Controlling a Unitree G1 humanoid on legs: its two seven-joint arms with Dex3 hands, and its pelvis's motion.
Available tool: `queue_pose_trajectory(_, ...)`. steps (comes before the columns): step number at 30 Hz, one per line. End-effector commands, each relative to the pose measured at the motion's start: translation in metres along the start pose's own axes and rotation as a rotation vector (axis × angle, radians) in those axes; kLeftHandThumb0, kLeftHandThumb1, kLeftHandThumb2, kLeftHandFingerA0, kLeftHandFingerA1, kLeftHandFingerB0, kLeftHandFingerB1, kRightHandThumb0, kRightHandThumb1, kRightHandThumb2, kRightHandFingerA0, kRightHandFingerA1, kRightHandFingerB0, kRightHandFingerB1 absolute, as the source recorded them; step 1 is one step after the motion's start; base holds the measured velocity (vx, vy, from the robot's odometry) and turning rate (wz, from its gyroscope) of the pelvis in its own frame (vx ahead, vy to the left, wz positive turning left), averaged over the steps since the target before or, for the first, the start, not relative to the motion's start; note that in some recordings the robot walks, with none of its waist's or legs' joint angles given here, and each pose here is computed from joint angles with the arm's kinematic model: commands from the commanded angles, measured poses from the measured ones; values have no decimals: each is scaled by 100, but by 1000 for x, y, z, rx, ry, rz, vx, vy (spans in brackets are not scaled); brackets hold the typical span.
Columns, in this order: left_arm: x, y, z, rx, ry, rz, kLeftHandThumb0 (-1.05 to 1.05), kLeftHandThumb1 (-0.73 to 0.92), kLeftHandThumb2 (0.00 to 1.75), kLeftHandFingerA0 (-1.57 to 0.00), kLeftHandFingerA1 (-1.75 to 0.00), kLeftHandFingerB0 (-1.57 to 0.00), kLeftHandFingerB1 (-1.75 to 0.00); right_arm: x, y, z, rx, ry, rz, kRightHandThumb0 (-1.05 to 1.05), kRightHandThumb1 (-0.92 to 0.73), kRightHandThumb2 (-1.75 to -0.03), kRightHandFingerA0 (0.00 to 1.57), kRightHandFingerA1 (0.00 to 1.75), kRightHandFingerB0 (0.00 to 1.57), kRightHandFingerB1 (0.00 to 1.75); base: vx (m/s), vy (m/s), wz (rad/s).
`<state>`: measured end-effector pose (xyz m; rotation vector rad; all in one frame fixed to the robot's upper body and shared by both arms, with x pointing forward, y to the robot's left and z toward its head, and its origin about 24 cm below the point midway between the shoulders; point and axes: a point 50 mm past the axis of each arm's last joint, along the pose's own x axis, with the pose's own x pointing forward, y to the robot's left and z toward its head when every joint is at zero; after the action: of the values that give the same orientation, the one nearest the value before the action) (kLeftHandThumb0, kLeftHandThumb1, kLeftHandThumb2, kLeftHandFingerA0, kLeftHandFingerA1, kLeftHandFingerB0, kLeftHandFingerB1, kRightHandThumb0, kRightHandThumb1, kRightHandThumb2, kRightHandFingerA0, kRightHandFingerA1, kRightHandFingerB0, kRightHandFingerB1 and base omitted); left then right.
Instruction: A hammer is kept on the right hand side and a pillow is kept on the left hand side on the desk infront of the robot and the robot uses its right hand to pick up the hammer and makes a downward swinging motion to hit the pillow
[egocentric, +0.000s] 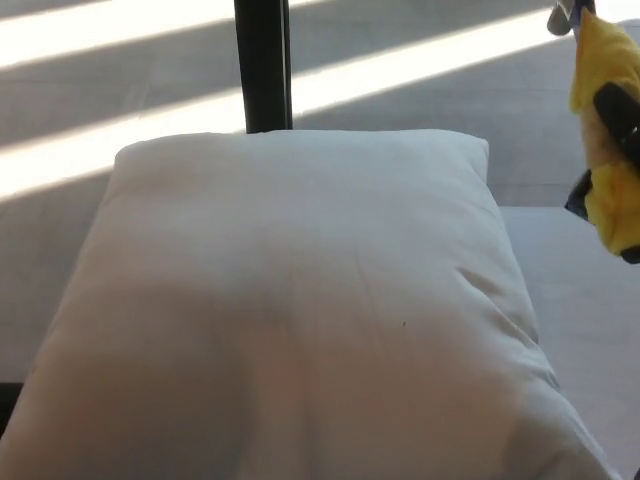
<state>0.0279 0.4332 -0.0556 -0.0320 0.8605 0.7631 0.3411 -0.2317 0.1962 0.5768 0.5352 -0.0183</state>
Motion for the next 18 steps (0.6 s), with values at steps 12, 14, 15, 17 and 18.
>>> queue_pose_trajectory(12, -2, 5, -3, 19, 15, 7, -65, 59, 98, -59, -65, -41, -57, 16, -86, -5, -482, -312, -402, -25, -60, -113, 123, 148, 100, 134, 0, 0, 0)
queue_pose_trajectory(14, -3, 5, -4, 22, 10, 4, -65, 59, 97, -59, -65, -41, -57, 17, -91, -7, -520, -315, -427, -24, -59, -113, 122, 145, 99, 132, 0, 0, 0)
queue_pose_trajectory(15, -3, 5, -4, 14, 12, 5, -65, 59, 97, -59, -65, -41, -57, 18, -94, -8, -547, -315, -446, -24, -59, -113, 122, 145, 99, 132, 0, 0, 0)
queue_pose_trajectory(17, -3, 5, -4, 65, 16, 12, -66, 76, 63, -66, -53, -49, -44, 19, -100, -9, -592, -309, -513, -17, -68, -94, 91, 175, 68, 168, 0, 0, 0)
queue_pose_trajectory(18, -3, 5, -4, 60, 16, 13, -66, 76, 63, -66, -53, -49, -44, 20, -101, -9, -600, -311, -526, -17, -68, -94, 91, 175, 68, 168, 0, 0, 0)
